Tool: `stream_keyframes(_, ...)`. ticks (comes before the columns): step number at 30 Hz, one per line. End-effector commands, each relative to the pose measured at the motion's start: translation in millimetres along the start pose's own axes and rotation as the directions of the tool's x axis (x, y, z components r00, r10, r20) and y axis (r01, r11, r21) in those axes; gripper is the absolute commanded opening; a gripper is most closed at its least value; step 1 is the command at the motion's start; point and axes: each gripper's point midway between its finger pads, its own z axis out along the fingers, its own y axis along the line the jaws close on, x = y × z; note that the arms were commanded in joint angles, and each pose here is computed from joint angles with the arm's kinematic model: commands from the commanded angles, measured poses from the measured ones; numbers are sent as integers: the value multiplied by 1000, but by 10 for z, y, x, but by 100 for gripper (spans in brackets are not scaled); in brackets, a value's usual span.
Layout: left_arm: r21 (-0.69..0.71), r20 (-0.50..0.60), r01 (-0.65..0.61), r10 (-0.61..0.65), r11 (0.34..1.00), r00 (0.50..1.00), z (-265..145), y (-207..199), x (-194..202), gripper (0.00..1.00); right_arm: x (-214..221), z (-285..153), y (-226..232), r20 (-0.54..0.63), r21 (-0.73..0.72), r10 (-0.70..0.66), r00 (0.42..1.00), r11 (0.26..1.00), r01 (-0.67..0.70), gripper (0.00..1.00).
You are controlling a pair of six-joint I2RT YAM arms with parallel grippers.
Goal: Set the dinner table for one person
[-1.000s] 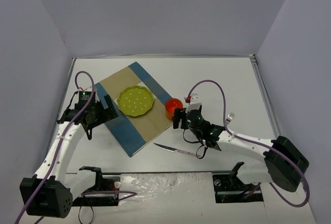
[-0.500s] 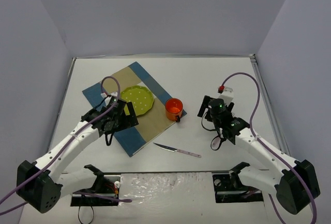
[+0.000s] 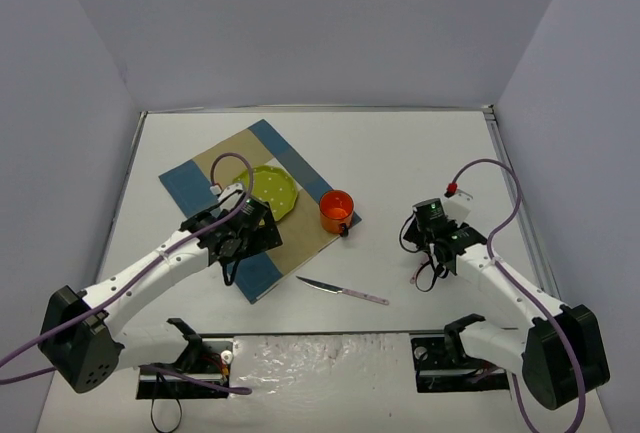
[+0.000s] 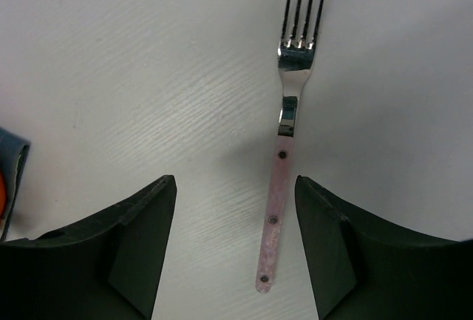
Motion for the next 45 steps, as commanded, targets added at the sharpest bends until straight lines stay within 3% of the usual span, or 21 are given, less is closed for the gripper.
stream_keyframes(1,66,62,1,-5,998,998,-95,-262,-180,97,-35,102,-225,7,93,70,998,993,-71,61)
stream_keyframes(9,103,60,-94,88,990,994,-114,-434,-153,97,-223,343,-383,-18,160,108,994,982,-104,56)
stream_keyframes(26,124,99,-277,265,953,959,-154,-597,-269,97,-40,654,-339,-111,156,140,984,980,-122,38)
stream_keyframes(29,137,101,-298,286,945,953,-153,-632,-273,97,-25,666,-359,-112,168,141,984,978,-121,32)
stream_keyframes(34,164,106,-331,317,929,942,-150,-690,-272,97,-63,660,-345,-102,167,150,983,977,-131,7)
stream_keyframes(36,175,107,-351,336,920,936,-157,-719,-272,97,-133,624,-315,-88,161,162,983,976,-146,0)
stream_keyframes(45,287,171,-412,377,865,910,-423,-1129,-422,97,-954,52,268,38,-57,228,973,973,-226,0)
